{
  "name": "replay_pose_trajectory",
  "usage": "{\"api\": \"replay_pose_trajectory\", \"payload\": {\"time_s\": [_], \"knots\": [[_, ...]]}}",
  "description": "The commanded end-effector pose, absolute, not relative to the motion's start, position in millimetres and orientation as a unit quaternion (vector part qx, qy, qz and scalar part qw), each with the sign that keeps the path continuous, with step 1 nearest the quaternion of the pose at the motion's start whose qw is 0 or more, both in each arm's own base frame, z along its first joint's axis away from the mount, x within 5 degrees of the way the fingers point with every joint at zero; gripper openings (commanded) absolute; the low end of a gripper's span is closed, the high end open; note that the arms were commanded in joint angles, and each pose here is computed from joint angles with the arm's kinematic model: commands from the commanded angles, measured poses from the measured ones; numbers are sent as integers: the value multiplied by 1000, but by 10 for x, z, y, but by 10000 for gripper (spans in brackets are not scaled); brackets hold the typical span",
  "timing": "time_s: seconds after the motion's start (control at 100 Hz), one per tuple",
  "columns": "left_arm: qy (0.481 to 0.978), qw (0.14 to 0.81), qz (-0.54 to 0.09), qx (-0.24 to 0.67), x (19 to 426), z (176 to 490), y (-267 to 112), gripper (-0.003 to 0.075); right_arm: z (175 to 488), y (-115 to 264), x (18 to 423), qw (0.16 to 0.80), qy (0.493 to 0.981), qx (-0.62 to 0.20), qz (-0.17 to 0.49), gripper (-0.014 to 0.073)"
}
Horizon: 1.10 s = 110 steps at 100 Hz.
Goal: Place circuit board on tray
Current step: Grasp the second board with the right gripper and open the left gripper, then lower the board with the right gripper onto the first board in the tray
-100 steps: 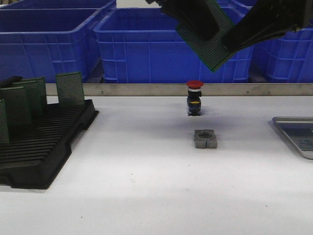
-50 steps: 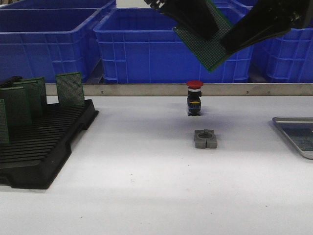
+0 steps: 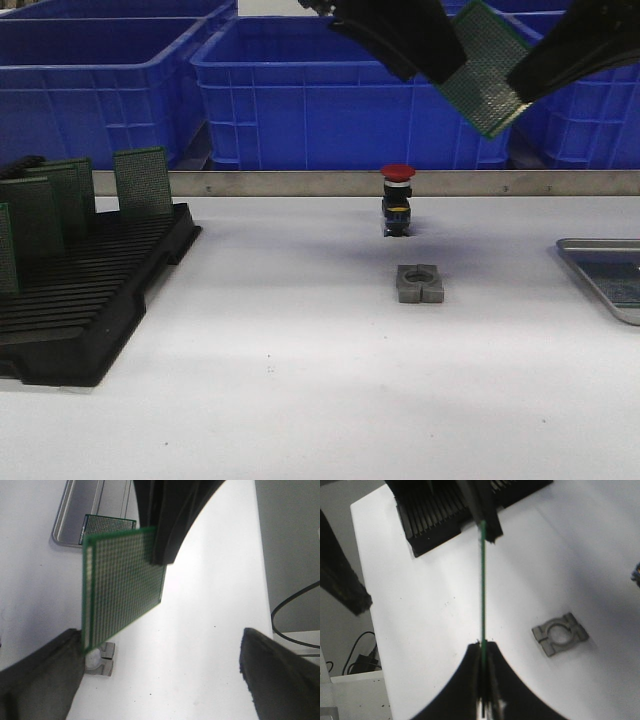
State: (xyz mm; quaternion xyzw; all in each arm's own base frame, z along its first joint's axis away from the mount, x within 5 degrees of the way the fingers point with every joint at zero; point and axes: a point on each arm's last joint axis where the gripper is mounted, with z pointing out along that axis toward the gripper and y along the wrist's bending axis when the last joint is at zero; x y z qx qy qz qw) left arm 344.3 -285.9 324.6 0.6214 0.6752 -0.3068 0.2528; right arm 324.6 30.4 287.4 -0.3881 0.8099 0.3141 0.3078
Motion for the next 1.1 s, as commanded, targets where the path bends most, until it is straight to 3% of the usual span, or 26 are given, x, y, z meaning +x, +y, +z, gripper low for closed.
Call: {"api": "replay_pose_trajectory", "payload": {"time_s": [0.0, 0.26, 0.45, 0.8, 1.09], "knots": [[652, 270, -337, 624, 3265, 3581, -2834, 589, 3175, 170, 3126, 324, 814, -355, 326, -67], [652, 270, -337, 624, 3265, 3581, -2834, 589, 3093, -462, 3146, 312, 883, -159, 314, -67], [652, 270, -337, 624, 3265, 3581, -2834, 589, 2769, -797, 3264, 267, 905, -15, 332, -67], [652, 270, -337, 624, 3265, 3581, -2834, 589, 2150, -949, 3471, 202, 913, 36, 353, -67], [652, 270, -336, 623, 3267, 3581, -2835, 589, 1867, -989, 3532, 173, 916, 53, 359, -67]]}}
